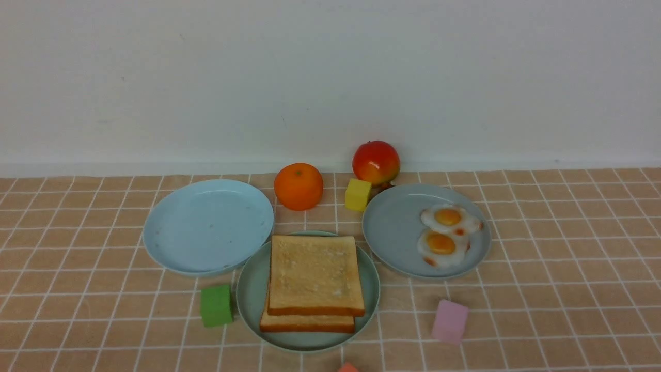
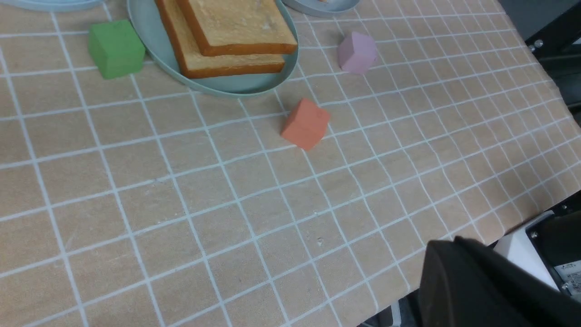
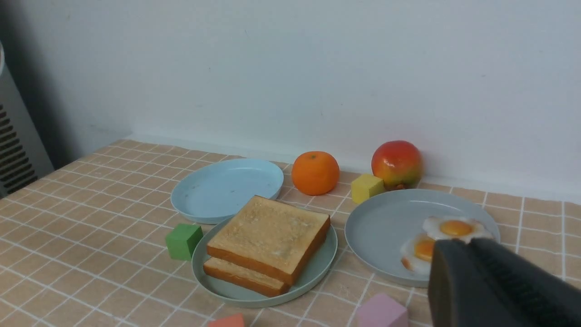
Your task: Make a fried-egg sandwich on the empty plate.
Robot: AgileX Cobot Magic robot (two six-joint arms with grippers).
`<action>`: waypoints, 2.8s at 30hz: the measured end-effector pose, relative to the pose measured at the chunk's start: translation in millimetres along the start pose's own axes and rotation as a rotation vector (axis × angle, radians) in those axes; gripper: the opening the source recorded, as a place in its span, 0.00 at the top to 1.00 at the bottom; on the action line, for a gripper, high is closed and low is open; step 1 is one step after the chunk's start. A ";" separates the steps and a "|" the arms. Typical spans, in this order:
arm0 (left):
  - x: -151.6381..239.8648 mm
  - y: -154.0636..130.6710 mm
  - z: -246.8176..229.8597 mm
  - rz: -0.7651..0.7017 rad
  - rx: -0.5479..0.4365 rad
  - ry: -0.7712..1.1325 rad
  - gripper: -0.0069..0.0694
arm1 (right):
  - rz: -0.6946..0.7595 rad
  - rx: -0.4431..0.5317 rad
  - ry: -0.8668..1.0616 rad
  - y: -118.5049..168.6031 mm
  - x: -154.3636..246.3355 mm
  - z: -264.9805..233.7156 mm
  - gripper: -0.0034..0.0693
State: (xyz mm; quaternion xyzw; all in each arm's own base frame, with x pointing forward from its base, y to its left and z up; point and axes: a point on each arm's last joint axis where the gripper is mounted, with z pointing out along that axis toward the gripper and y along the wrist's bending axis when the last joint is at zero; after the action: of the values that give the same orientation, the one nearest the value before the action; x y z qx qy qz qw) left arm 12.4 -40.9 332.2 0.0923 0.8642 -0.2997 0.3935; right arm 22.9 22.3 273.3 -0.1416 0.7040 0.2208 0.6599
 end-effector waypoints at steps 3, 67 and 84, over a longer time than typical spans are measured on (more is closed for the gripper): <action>0.0 0.1 0.0 0.000 -0.001 0.000 0.93 | 0.000 0.000 0.000 0.0 0.0 0.0 0.87; 91.0 120.0 85.2 0.162 -0.540 -0.377 0.92 | -0.004 0.007 0.001 -0.4 0.3 0.2 0.77; 90.9 119.9 85.2 0.162 -0.540 -0.378 0.90 | 0.025 0.526 0.203 -33.5 57.2 10.2 0.75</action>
State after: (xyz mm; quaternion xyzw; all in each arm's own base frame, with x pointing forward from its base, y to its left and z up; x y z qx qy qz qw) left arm 51.8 -1.8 168.5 -0.0040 0.8141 -0.0396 0.5793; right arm 43.2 3.8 212.0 0.0219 0.8014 0.0234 0.5973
